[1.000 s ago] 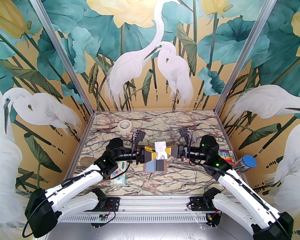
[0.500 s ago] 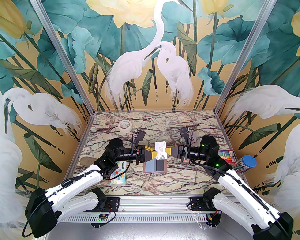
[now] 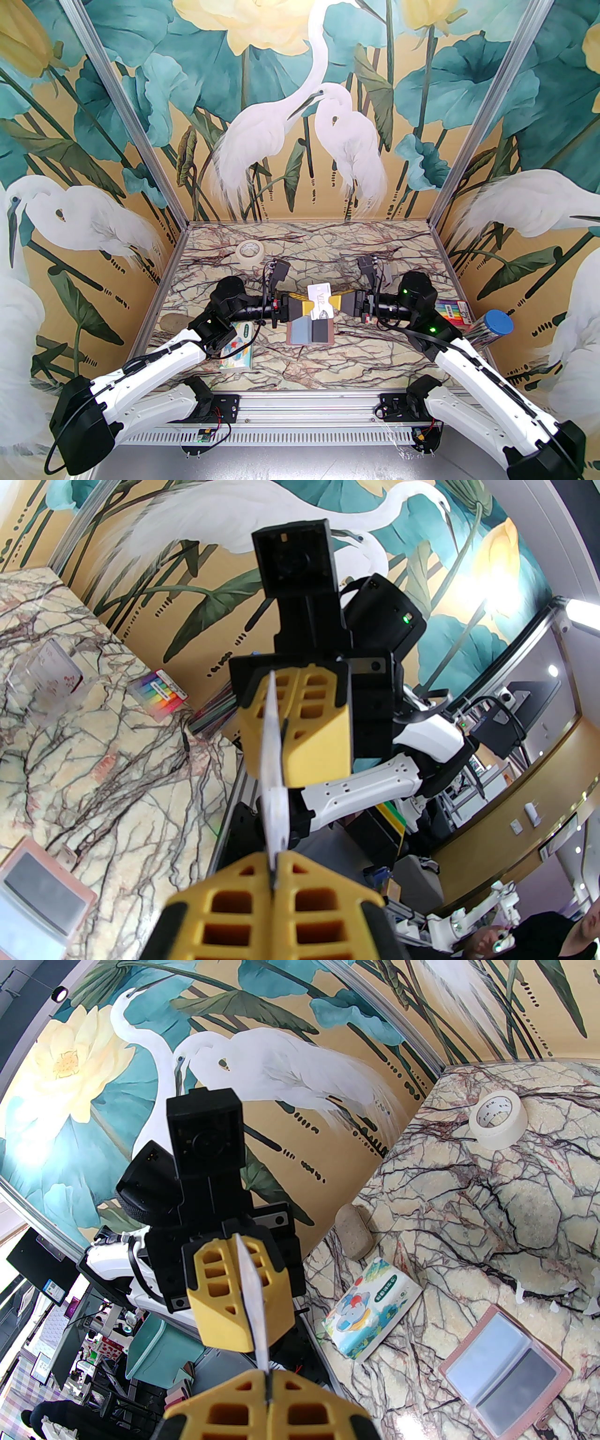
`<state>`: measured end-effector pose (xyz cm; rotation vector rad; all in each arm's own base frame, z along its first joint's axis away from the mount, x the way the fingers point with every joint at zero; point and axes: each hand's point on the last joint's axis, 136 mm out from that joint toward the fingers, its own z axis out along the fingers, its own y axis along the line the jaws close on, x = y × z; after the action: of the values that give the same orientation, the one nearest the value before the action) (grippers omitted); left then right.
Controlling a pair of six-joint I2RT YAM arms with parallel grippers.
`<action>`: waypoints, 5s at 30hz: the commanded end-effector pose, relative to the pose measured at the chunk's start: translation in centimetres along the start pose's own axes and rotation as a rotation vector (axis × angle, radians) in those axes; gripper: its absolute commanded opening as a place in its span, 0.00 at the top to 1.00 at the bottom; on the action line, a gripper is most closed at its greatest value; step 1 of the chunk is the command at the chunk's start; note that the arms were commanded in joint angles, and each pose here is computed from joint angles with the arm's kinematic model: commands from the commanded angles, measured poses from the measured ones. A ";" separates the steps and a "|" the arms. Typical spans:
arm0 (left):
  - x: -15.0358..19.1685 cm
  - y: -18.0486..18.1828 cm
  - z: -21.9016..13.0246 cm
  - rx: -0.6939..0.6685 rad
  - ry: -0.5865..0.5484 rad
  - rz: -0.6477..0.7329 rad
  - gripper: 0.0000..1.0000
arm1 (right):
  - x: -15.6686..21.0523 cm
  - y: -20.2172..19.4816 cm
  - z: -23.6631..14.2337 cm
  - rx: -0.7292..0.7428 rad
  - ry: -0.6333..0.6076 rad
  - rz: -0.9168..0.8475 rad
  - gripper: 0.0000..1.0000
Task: Put the credit cards into the card holder
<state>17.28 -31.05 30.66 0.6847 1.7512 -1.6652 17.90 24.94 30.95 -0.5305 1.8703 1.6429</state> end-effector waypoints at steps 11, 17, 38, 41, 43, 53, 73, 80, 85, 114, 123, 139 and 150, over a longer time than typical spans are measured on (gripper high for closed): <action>1.4 -2.5 -0.5 0.097 0.093 -0.014 1.00 | 2.2 3.9 -1.7 -0.091 0.066 -0.154 0.83; 1.4 -3.3 -0.6 0.125 0.108 -0.037 1.00 | 2.4 3.7 -1.5 -0.102 0.076 -0.155 0.68; 1.8 -4.2 -0.9 0.164 0.121 -0.047 1.00 | 3.1 2.3 -0.4 -0.066 0.115 -0.145 0.66; 1.9 -4.0 -0.9 0.160 0.122 -0.051 1.00 | 3.1 2.3 -0.6 -0.058 0.111 -0.145 0.66; 2.0 -3.9 -0.9 0.157 0.120 -0.051 1.00 | 3.1 2.4 -0.7 -0.053 0.105 -0.146 0.65; 2.0 -3.9 -1.0 0.154 0.116 -0.052 1.00 | 3.1 3.1 -1.1 -0.058 0.097 -0.152 0.66; 2.4 -3.6 -0.8 0.154 0.127 -0.059 1.00 | 2.5 4.3 -0.2 -0.113 0.097 -0.174 0.76; 2.4 -3.7 -0.7 0.154 0.127 -0.058 1.00 | 2.4 4.6 -0.2 -0.119 0.103 -0.178 0.81; 2.4 -3.6 -0.8 0.151 0.125 -0.059 1.00 | 2.6 4.5 -0.1 -0.117 0.106 -0.176 0.85; 4.7 11.1 -6.3 -0.459 -0.035 -0.370 0.32 | 4.7 -6.9 1.4 0.289 0.126 0.159 1.00; 9.3 16.7 -5.7 -0.600 0.092 -0.531 0.67 | 8.0 -14.9 2.9 0.471 0.181 0.367 1.00; 14.4 21.6 -4.3 -0.749 0.246 -0.587 0.77 | 11.0 -20.7 3.8 0.597 0.258 0.448 1.00; 15.7 22.8 -5.2 -0.821 0.276 -0.591 0.79 | 11.8 -21.7 4.9 0.573 0.302 0.478 1.00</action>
<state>22.68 -25.12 4.00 -0.0211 2.7518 -1.0520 22.94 26.42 5.37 -0.0572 2.7643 1.1805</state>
